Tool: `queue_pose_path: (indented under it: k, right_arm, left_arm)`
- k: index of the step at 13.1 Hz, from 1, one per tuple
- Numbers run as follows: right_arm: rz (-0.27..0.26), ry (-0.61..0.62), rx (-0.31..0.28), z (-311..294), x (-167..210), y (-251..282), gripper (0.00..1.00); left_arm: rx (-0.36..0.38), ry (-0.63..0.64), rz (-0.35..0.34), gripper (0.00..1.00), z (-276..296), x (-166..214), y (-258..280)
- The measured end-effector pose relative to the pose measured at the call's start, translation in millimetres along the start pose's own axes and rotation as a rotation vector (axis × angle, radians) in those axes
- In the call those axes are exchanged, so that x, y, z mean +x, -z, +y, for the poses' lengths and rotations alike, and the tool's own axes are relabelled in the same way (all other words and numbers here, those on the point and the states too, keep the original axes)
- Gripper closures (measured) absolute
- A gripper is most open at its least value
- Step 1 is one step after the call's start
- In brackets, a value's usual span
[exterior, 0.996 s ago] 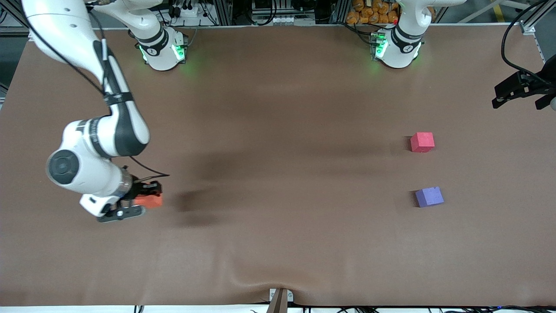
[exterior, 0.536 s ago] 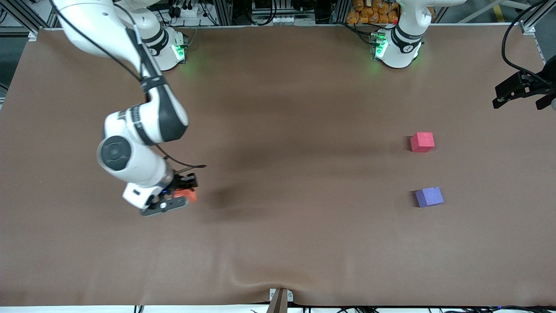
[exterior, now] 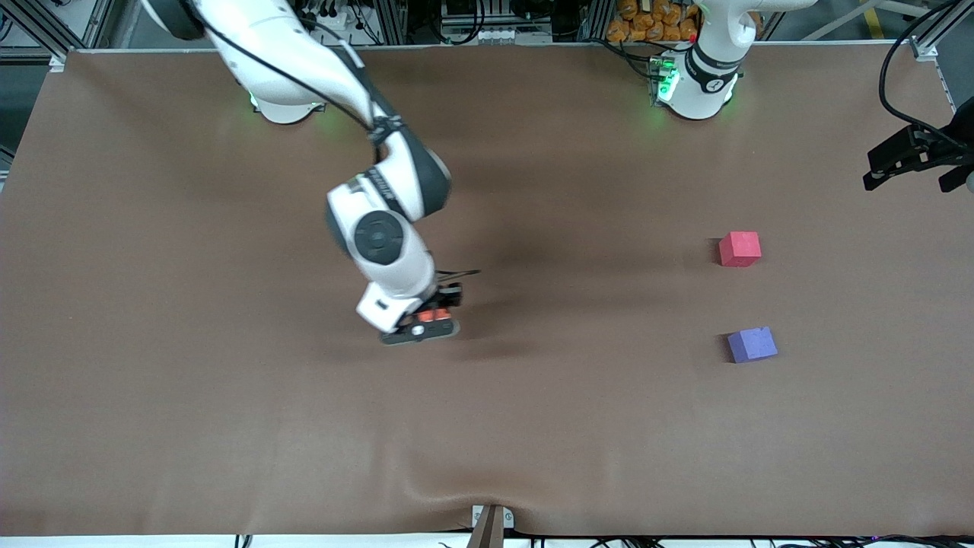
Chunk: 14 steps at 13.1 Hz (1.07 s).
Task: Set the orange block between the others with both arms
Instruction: 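Lift and carry the orange block toward the table middle with the right gripper, then lower the orange block and open the right gripper while the left gripper approaches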
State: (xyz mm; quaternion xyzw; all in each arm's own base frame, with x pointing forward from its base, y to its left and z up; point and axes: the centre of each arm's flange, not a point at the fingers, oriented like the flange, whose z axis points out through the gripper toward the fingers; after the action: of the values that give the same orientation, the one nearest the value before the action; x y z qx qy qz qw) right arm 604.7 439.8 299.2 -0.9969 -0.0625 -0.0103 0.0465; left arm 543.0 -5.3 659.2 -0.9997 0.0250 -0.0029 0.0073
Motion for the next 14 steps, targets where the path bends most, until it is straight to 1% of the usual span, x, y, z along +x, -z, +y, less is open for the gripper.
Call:
queue_pose_path:
  k: [3, 4, 6, 7, 8, 10, 11, 12, 14]
  right_arm:
    - [0.06, -0.014, 0.08, -34.1, 2.2, -25.4, 0.44]
    - [0.074, -0.007, 0.092, -42.9, 0.5, -34.7, 0.44]
    - [0.07, 0.02, 0.098, -65.0, -10.2, -49.7, 0.44]
    - [0.052, 0.019, 0.092, -75.2, -18.2, -55.2, 0.44]
    - [0.009, -0.004, 0.071, -81.1, -27.4, -61.0, 0.44]
    - [-0.102, -0.057, 0.004, -81.9, -43.9, -70.8, 0.44]
    - [-0.134, -0.082, -0.019, -80.8, -48.7, -74.1, 0.44]
    - [-0.15, -0.107, -0.031, -80.3, -51.4, -77.1, 0.44]
    - [-0.161, -0.136, -0.043, -80.1, -54.3, -84.1, 0.44]
  left_arm:
    - [0.0, 0.0, 0.0, 0.0, 0.0, 0.0, 0.0]
    - [0.0, 0.0, 0.0, 0.0, 0.1, 0.0, 0.0]
    - [0.0, -0.001, 0.0, 0.0, 0.5, 0.0, 0.0]
    - [0.0, -0.001, 0.0, 0.0, 0.6, 0.0, 0.0]
    - [0.0, -0.001, 0.0, 0.0, 0.6, 0.0, 0.0]
    - [0.0, -0.002, -0.001, 0.0, 0.9, 0.2, -0.4]
    - [0.0, -0.002, -0.002, 0.0, 1.3, 0.6, -1.1]
    - [0.0, -0.003, -0.002, 0.0, 1.7, 1.3, -1.9]
    - [0.0, -0.005, -0.004, 0.0, 2.6, 2.4, -3.4]
